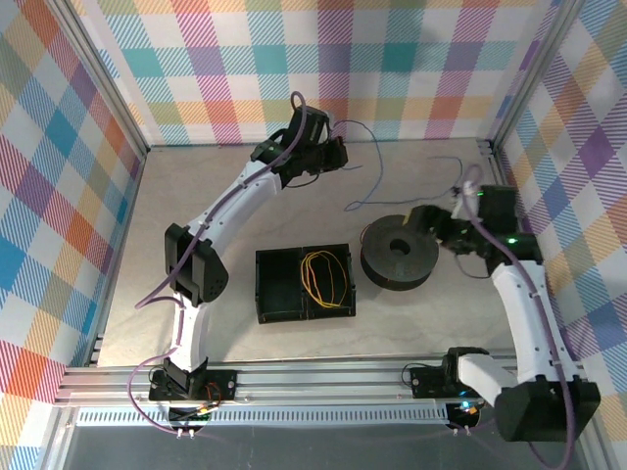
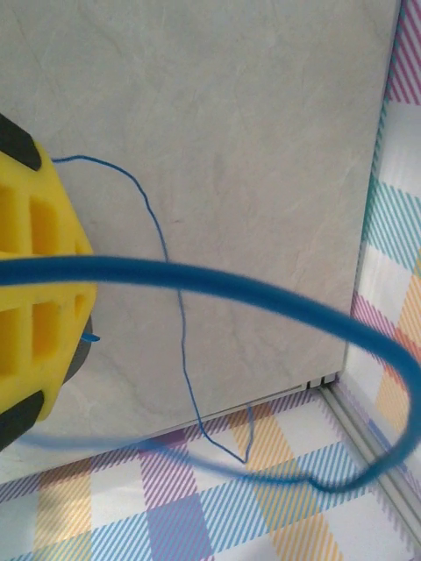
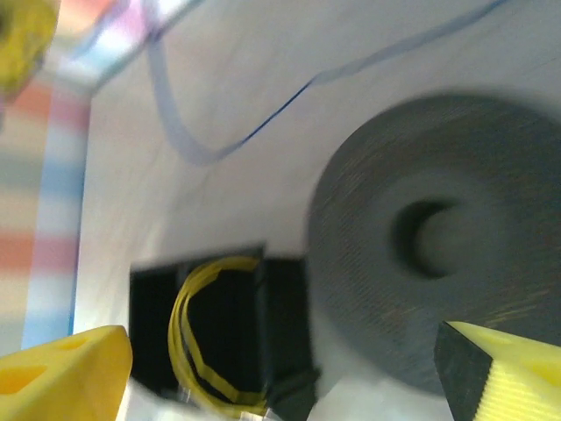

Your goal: Wrap the cables

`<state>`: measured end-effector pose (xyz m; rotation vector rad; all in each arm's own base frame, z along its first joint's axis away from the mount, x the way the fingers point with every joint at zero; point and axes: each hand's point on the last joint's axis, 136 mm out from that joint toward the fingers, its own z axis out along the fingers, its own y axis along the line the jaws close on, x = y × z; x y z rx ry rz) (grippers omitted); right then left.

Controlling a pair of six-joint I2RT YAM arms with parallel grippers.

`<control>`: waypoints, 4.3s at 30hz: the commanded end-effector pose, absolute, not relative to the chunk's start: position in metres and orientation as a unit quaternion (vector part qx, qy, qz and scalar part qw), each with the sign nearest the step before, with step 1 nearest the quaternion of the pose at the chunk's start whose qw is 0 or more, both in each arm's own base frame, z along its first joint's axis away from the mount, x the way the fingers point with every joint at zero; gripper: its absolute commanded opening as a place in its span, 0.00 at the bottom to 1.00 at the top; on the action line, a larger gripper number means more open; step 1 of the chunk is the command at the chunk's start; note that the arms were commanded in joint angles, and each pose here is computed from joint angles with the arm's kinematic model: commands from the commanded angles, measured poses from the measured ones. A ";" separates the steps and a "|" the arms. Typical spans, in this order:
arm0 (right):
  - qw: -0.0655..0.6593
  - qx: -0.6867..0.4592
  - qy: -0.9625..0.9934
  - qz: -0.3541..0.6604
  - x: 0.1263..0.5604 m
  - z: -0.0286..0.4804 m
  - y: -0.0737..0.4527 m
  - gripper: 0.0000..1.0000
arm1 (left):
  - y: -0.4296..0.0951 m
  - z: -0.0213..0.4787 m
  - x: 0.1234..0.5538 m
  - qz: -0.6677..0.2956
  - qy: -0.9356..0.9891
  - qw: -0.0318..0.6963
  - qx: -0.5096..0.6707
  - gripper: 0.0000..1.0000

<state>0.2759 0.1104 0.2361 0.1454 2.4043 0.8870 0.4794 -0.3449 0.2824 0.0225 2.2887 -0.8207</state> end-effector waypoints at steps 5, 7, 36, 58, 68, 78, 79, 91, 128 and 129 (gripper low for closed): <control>0.149 -0.052 0.933 0.324 0.211 0.151 0.188 0.90 | -0.331 0.304 0.488 -0.324 0.872 0.366 -0.003 0.00; 0.117 -0.060 0.940 0.316 0.199 0.127 0.200 0.89 | -0.332 0.304 0.487 -0.327 0.872 0.365 0.000 0.00; 0.169 -0.144 0.923 0.315 0.268 0.123 0.336 0.86 | -0.280 0.318 0.485 -0.321 0.871 0.372 -0.018 0.00; 0.252 0.290 0.854 0.351 0.244 0.123 0.053 0.87 | -0.287 0.296 0.478 -0.326 0.876 0.355 -0.027 0.00; 0.237 0.290 0.797 0.474 0.287 0.116 0.060 0.66 | -0.284 0.294 0.474 -0.322 0.877 0.355 -0.027 0.00; 0.221 0.283 0.789 0.499 0.305 0.098 0.064 0.57 | -0.292 0.289 0.473 -0.330 0.877 0.348 -0.027 0.00; 0.219 0.281 0.789 0.500 0.307 0.095 0.064 0.57 | -0.293 0.289 0.473 -0.330 0.877 0.347 -0.026 0.00; 0.245 0.207 0.810 0.490 0.311 0.130 0.090 0.01 | -0.289 0.293 0.469 -0.324 0.878 0.352 -0.026 0.00; 0.293 -0.189 0.932 0.102 0.275 0.183 0.346 0.31 | -0.225 0.321 0.468 -0.277 0.877 0.388 -0.050 0.00; 0.294 -0.189 0.931 0.106 0.274 0.187 0.344 0.34 | -0.225 0.321 0.468 -0.279 0.877 0.387 -0.049 0.00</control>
